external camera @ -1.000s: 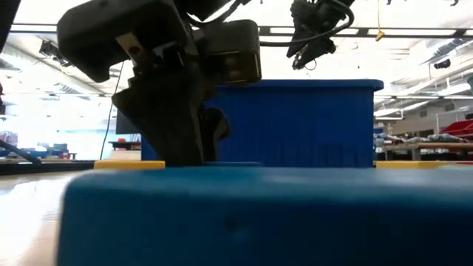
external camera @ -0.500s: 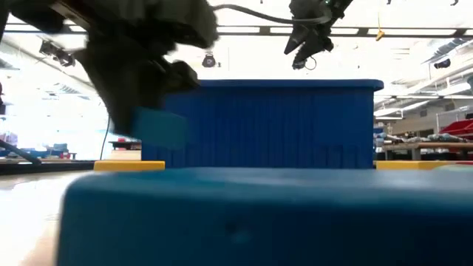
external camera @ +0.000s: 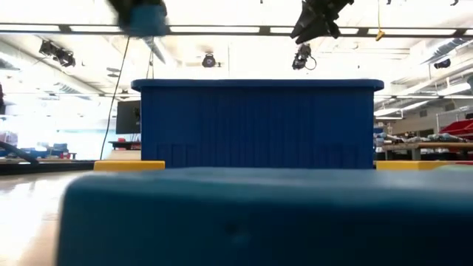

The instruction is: Sort Items/Unsort Items

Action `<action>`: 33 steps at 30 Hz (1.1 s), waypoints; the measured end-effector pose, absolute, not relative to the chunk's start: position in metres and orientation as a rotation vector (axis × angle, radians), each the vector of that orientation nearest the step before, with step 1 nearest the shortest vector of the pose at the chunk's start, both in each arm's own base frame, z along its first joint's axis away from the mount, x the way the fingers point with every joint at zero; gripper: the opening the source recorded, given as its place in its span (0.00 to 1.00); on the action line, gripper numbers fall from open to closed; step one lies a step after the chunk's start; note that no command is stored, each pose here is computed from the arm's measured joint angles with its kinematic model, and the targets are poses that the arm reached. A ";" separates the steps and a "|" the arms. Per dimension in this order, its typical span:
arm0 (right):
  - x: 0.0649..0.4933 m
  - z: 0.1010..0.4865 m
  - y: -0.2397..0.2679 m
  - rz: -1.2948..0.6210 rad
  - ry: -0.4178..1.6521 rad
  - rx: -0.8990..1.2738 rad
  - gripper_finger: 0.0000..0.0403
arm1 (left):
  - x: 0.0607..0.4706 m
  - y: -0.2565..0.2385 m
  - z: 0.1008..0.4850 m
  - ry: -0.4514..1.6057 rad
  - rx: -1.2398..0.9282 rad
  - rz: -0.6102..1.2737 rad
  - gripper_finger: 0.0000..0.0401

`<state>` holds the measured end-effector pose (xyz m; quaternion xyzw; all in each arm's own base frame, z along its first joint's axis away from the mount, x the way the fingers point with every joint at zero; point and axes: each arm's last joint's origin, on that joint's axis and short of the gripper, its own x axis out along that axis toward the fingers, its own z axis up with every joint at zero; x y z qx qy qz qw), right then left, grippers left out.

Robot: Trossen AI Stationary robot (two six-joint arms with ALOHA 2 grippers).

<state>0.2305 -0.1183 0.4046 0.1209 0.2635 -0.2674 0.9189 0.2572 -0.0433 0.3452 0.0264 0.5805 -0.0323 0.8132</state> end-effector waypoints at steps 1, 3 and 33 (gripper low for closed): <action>0.230 0.405 -0.116 -0.544 0.541 0.247 0.33 | 0.258 -0.034 0.353 1.195 0.033 -0.040 0.32; 0.230 0.406 -0.111 -0.530 0.544 0.251 0.27 | 0.262 -0.013 0.367 1.103 0.017 0.026 0.32; 0.248 0.409 -0.028 -0.282 0.542 0.337 0.08 | 0.409 0.188 0.315 0.415 -0.304 0.222 0.55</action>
